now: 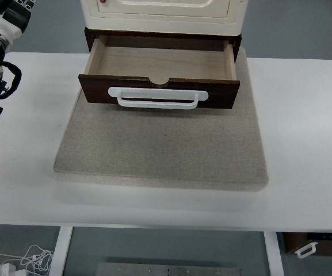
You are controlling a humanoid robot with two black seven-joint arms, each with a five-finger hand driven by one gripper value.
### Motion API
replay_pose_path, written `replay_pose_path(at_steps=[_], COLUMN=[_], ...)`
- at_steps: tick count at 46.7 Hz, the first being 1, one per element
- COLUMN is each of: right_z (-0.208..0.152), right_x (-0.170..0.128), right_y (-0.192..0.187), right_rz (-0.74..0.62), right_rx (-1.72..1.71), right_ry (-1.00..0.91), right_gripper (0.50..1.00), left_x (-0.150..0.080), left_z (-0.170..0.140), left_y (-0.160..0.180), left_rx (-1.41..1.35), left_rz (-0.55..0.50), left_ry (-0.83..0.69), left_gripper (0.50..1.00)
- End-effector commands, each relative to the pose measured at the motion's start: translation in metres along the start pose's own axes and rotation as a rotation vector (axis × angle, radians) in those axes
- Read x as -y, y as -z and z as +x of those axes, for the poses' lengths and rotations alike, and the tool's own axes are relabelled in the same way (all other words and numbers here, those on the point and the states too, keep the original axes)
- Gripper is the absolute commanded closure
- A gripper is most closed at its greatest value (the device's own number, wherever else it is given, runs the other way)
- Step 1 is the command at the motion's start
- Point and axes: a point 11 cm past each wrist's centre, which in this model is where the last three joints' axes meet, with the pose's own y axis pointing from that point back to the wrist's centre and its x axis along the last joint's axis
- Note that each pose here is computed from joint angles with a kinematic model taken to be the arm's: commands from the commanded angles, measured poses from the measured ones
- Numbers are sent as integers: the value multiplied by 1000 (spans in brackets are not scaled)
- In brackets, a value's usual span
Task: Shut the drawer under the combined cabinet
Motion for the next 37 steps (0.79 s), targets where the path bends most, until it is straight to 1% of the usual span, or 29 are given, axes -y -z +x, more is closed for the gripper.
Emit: replay_pose_path(at_steps=[1,14,21,25,28,37], right_z=[0,0,0,0,0,0], right_x=[0,0,0,0,0,0], right_y=[0,0,0,0,1,0], right_rz=[-1,-1,-1,-1,1,-1], right_rx=[2,2,0,0,0,0], right_ry=[1,1,-1,-1,1,-1], right_gripper=[548,548,548,548,548,548], left_x=[4,11,10,6,3,-18], left_z=[-8,-46,-73,-91,-105,-156], left_y=[-23,-108,-129,-148,-155,-177], left_rx=[15,72,111,147,165,225], left_rz=[-37,-171,-199,-228,-239,-272], left_ry=[21,123,199,246,288,446], left_gripper=[504,504,504,504,504,504])
